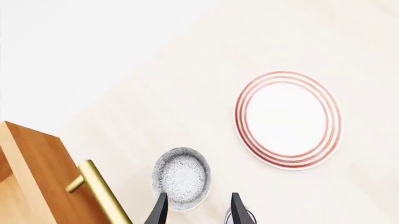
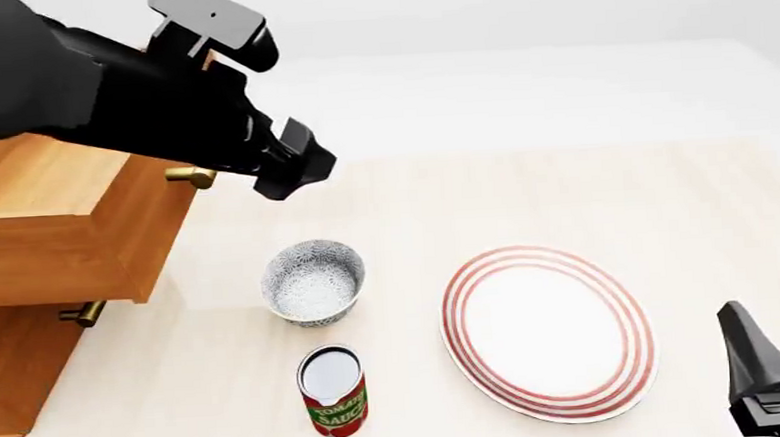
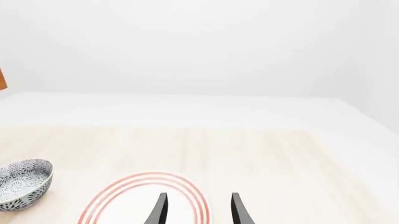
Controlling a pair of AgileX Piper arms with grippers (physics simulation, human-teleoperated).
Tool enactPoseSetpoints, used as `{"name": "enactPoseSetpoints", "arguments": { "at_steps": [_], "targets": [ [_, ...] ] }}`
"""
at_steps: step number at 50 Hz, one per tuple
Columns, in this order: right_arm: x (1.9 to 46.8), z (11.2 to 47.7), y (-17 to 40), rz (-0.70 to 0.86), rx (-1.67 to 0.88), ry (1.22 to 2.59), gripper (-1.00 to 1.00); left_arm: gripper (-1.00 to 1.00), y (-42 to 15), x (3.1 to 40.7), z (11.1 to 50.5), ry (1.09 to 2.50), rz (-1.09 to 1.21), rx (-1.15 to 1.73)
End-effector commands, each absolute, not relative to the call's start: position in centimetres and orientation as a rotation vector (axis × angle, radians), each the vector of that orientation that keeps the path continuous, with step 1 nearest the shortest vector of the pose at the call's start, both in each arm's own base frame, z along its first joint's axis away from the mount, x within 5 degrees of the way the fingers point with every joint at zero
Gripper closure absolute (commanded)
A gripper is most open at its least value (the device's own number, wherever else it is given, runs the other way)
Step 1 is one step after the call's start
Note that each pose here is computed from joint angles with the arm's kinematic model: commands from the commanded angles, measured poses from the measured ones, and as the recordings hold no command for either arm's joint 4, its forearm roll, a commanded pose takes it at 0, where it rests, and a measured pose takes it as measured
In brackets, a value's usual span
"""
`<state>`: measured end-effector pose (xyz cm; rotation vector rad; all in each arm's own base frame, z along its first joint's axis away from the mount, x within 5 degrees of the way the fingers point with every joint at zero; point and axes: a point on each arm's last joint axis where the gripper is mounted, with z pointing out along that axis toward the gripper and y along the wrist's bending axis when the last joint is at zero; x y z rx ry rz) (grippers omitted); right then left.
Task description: Put the bowl in the top drawer of the cabinet.
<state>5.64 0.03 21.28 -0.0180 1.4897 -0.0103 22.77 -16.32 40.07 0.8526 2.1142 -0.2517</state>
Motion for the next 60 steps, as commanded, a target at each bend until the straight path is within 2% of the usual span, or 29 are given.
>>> {"name": "enactPoseSetpoints", "arguments": {
  "at_steps": [1, 60],
  "targets": [
    [5.6, 21.3, 0.0, -0.010, -0.017, 1.489, -1.00, -1.00, -16.6, 23.6, 39.1, 2.118, -0.240, 0.855],
    [5.6, 21.3, 0.0, -0.005, -0.012, 1.485, -1.00, -1.00, -20.7, 26.9, 31.5, 2.162, -0.267, 0.887]
  ]
}}
